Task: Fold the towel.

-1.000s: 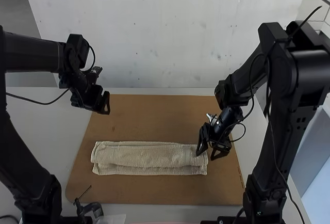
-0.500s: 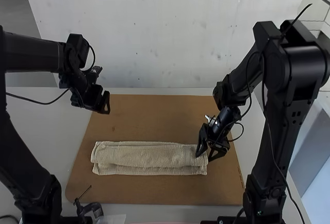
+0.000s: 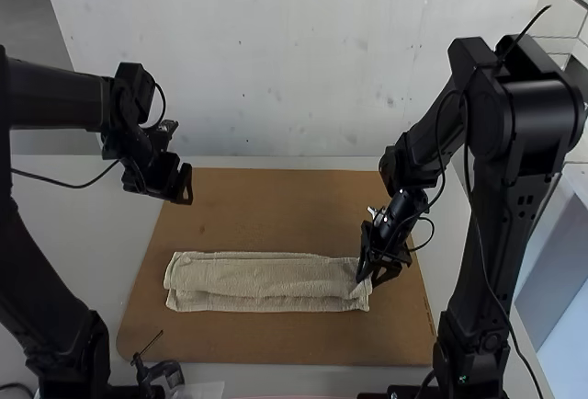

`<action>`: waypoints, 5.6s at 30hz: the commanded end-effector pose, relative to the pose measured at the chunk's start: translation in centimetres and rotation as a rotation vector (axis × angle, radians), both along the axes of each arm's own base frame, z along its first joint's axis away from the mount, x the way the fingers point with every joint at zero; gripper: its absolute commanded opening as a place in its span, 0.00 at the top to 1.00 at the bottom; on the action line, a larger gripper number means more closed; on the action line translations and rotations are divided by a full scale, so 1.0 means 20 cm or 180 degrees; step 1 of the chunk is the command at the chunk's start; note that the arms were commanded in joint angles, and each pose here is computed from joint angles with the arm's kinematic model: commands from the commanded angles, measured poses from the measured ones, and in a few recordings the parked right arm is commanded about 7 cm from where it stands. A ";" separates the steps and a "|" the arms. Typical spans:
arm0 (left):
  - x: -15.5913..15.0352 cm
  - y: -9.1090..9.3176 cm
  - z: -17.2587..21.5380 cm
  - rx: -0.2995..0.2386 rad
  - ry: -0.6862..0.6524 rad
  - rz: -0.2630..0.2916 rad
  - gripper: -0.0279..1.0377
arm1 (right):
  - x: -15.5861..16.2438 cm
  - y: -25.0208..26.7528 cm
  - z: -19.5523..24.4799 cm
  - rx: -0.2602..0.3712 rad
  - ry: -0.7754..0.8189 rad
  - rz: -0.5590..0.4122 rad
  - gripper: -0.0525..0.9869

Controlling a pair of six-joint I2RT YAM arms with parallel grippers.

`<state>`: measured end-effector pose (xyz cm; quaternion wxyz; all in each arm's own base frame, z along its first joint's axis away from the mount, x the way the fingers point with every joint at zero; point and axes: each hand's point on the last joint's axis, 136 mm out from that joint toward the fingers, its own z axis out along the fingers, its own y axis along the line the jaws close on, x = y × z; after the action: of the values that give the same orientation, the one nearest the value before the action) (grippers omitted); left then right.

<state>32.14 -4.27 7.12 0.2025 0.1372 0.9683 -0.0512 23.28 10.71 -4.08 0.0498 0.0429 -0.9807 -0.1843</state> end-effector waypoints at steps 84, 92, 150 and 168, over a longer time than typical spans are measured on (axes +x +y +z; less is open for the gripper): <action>-0.02 -0.11 -0.03 -0.0087 -0.0061 -0.0155 0.11 | 0.66 -0.78 0.11 -0.0264 -0.1305 -0.0747 0.93; 0.02 -0.10 -0.02 -0.0125 -0.0147 -0.0109 0.11 | 0.67 -0.90 0.11 -0.0379 -0.1352 -0.0788 0.93; -0.02 -0.08 -0.06 -0.0225 -0.0121 -0.0059 0.11 | 0.66 -0.50 0.62 -0.0231 -0.1584 -0.0378 0.93; -0.02 -0.08 -0.07 -0.0227 -0.0111 -0.0059 0.11 | 0.50 0.09 0.72 0.0163 -0.1524 0.0268 0.93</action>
<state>31.80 -5.84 5.53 0.2160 0.1443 0.9623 -0.0802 33.93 10.21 9.53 -0.1759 0.1157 -0.9620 -0.1739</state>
